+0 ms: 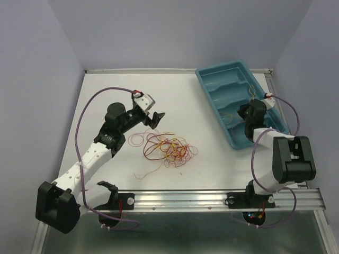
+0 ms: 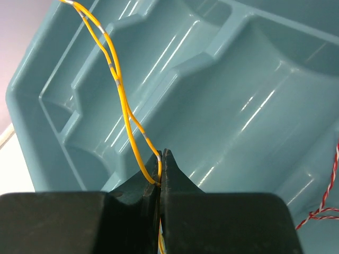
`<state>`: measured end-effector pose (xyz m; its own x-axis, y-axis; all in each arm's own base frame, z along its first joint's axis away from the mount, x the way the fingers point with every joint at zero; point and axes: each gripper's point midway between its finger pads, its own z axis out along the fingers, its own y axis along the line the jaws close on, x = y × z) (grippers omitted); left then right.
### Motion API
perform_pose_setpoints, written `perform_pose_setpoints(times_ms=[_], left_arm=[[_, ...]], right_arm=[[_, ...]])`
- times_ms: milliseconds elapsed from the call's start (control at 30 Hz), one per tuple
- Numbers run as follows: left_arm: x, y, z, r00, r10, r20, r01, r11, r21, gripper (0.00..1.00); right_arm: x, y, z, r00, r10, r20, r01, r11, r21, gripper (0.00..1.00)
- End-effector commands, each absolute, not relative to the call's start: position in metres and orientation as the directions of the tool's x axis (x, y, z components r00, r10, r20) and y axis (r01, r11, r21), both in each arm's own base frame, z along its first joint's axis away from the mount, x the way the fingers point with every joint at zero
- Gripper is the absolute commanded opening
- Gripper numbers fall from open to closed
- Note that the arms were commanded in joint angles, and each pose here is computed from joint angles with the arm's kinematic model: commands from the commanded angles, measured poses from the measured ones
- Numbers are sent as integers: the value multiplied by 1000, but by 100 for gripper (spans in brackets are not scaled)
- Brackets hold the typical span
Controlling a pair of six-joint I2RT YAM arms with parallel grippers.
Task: Untangle the cables
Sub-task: Place the cable in the bin.
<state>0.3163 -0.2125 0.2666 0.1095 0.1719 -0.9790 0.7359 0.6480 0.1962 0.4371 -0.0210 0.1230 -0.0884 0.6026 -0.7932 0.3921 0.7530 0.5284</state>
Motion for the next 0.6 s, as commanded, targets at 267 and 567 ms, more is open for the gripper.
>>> perform_pose_setpoints(times_ms=[267, 567], left_arm=[[315, -214, 281, 178, 147, -973, 731, 642, 231, 96], [316, -214, 281, 181, 151, -972, 726, 646, 235, 96]], right_arm=[[444, -53, 103, 38, 746, -664, 552, 539, 637, 0], [454, -56, 104, 47, 767, -639, 596, 492, 634, 1]])
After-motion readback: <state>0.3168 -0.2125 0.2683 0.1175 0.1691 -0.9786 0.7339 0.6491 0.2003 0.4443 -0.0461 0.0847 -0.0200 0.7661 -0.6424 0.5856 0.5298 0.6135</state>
